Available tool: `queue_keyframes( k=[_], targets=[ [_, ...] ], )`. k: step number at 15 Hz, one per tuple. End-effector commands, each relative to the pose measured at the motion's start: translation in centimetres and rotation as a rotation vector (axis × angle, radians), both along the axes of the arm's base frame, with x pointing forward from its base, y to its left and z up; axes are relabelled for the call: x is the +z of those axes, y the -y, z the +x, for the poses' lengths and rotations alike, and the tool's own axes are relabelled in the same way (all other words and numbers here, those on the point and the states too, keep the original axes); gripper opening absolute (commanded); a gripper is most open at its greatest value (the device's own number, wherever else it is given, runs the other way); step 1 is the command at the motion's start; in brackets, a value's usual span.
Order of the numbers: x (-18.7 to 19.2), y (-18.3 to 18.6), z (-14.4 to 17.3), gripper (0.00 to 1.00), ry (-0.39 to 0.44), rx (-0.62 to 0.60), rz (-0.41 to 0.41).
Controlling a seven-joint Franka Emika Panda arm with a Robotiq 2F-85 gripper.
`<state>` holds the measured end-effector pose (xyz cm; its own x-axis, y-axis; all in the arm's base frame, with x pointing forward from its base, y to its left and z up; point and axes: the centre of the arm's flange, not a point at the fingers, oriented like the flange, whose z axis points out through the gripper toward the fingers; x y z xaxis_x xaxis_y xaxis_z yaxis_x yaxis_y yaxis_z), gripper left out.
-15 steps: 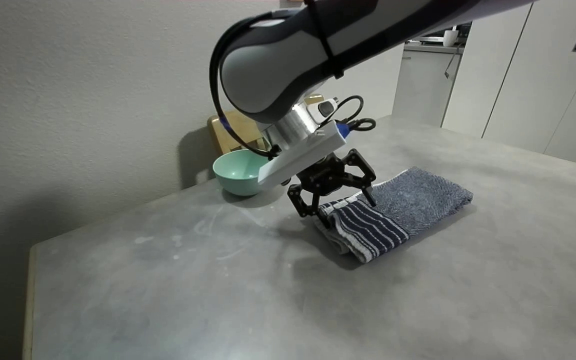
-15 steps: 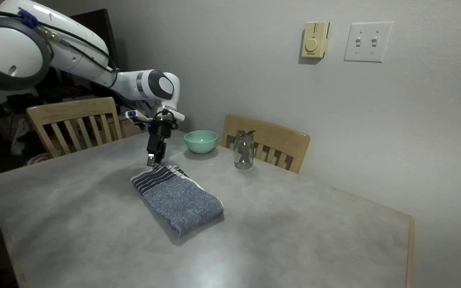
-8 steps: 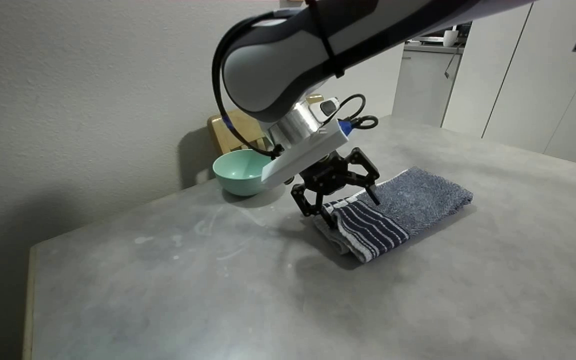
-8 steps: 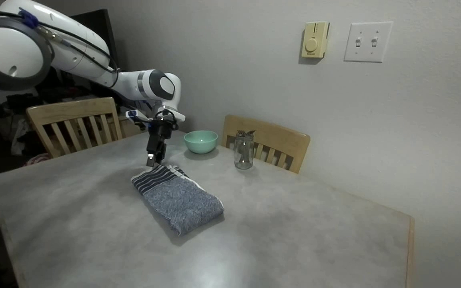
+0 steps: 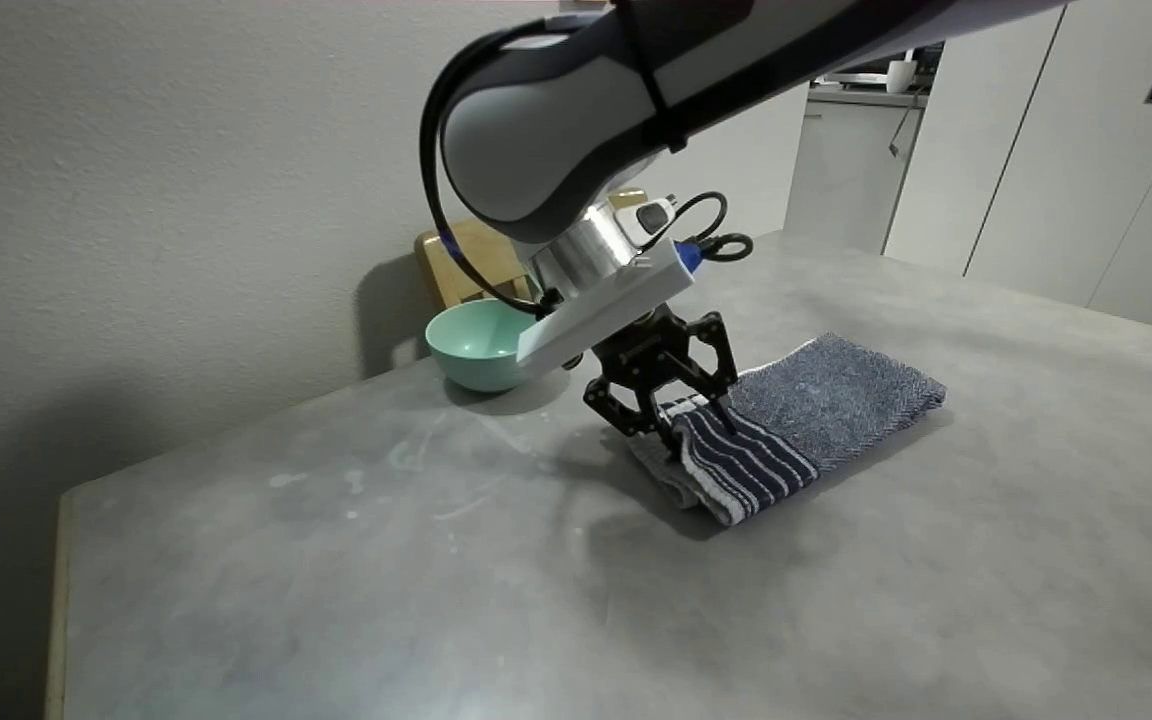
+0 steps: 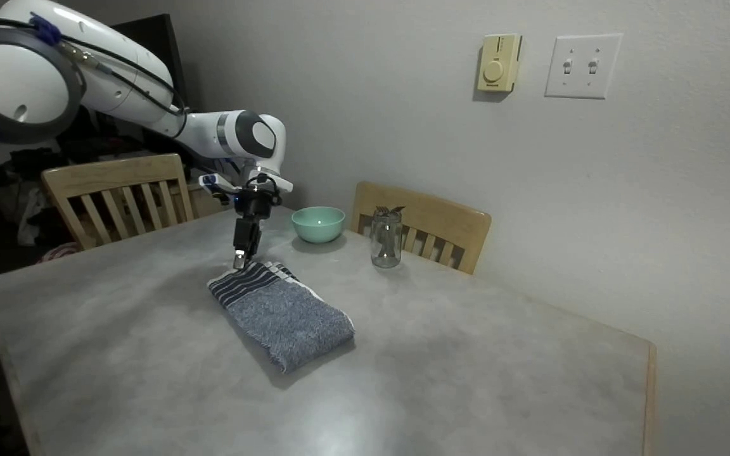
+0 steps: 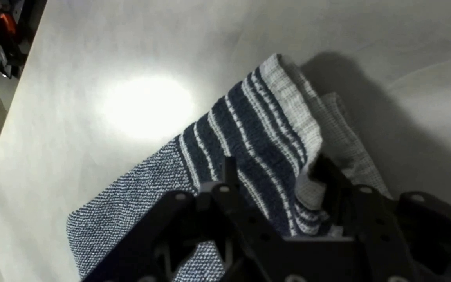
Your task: Unfold the grey towel on the table once.
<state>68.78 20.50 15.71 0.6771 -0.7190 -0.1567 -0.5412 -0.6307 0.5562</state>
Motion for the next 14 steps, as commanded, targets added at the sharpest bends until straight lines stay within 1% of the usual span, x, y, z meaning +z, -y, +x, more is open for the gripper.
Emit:
queue_keyframes(
  k=[1, 4, 6, 9, 10, 11, 13, 14],
  targets=[
    [0.0, 0.1, 1.0, 0.24, 0.012, 0.021, 0.115],
    [0.4, -0.6, 1.6, 0.04, 0.040, 0.061, 0.258],
    [0.9, -1.4, 2.1, 0.00, 0.058, 0.116, 0.341],
    [1.8, -2.1, 2.6, 0.00, 0.074, 0.218, 0.453],
    [2.0, -2.2, 2.7, 0.07, 0.073, 0.253, 0.480],
    [2.1, -2.2, 2.7, 0.27, 0.063, 0.289, 0.495],
    [1.9, -1.9, 2.8, 0.39, 0.043, 0.326, 0.500],
    [1.6, -1.5, 2.8, 0.47, 0.032, 0.325, 0.488]
  ],
)
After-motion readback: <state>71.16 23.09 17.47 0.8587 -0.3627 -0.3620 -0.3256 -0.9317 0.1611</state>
